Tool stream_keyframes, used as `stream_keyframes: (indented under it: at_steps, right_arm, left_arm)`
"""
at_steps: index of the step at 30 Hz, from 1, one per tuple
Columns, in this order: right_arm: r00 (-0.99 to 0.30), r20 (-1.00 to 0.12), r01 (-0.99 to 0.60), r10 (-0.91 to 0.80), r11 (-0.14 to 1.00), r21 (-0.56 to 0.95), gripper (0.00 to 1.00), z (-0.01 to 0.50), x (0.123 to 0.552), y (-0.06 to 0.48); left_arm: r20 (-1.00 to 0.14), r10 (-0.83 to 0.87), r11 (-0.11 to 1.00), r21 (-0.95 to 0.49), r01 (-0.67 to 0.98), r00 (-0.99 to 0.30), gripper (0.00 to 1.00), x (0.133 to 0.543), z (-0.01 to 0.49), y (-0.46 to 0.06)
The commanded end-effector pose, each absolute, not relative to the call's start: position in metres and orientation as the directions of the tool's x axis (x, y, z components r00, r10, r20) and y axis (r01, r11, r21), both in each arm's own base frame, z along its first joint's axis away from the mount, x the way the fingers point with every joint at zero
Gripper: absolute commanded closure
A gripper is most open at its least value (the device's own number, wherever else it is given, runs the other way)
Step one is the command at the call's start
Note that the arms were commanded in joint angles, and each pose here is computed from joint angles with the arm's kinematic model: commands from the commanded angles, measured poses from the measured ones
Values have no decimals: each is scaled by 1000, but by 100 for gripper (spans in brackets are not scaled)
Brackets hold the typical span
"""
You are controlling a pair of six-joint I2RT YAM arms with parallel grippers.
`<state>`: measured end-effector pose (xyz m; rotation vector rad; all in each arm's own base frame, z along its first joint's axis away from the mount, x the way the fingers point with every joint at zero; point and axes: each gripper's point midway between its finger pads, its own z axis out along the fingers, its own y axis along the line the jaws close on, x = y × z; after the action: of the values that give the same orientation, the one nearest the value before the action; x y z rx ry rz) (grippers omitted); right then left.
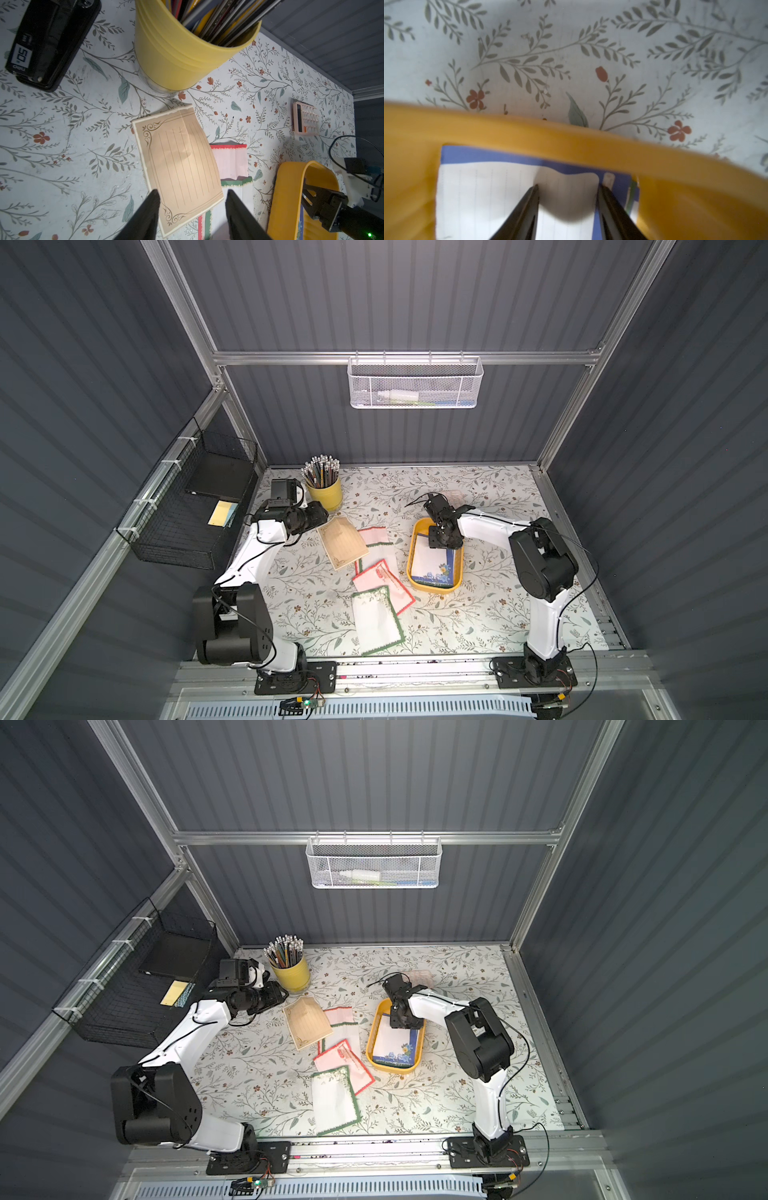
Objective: Take out the stationery paper from the storage box
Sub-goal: Pick up multiple sheets of stationery from the storage box.
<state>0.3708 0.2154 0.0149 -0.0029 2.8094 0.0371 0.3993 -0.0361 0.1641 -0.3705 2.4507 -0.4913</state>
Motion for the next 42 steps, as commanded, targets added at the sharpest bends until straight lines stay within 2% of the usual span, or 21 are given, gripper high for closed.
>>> stream_keyframes:
  at_steps: [1,4,12,19,27,39,42]
  right_arm:
    - [-996,-87,-8,-10,1000,-28,66,-52,313,198]
    - [-996,-93,-7,-9,1000,-24,84,-50,313,197]
    - [-992,-124,-15,-17,1000,-19,100,-39,322,200]
    - [-965,-260,-27,-19,999,25,100,20,347,210]
    - [-907,-420,-55,-21,996,70,100,100,378,221]
    - [-893,-451,-57,-22,996,65,100,118,381,216]
    - [-888,-460,-49,-15,997,62,100,124,383,214]
  left_arm:
    - [-483,-376,886,-438,-154,-791,46,397,155,-37]
    - [-479,-377,885,-440,-155,-792,46,396,152,-37]
    - [-480,-380,883,-442,-157,-791,46,396,153,-37]
    - [-489,-375,853,-515,-86,-788,47,401,168,-53]
    - [-483,-375,727,-683,73,-791,46,405,193,-89]
    - [-460,-325,610,-770,188,-826,46,398,202,-125]
    - [-428,-268,554,-801,225,-863,46,389,193,-155]
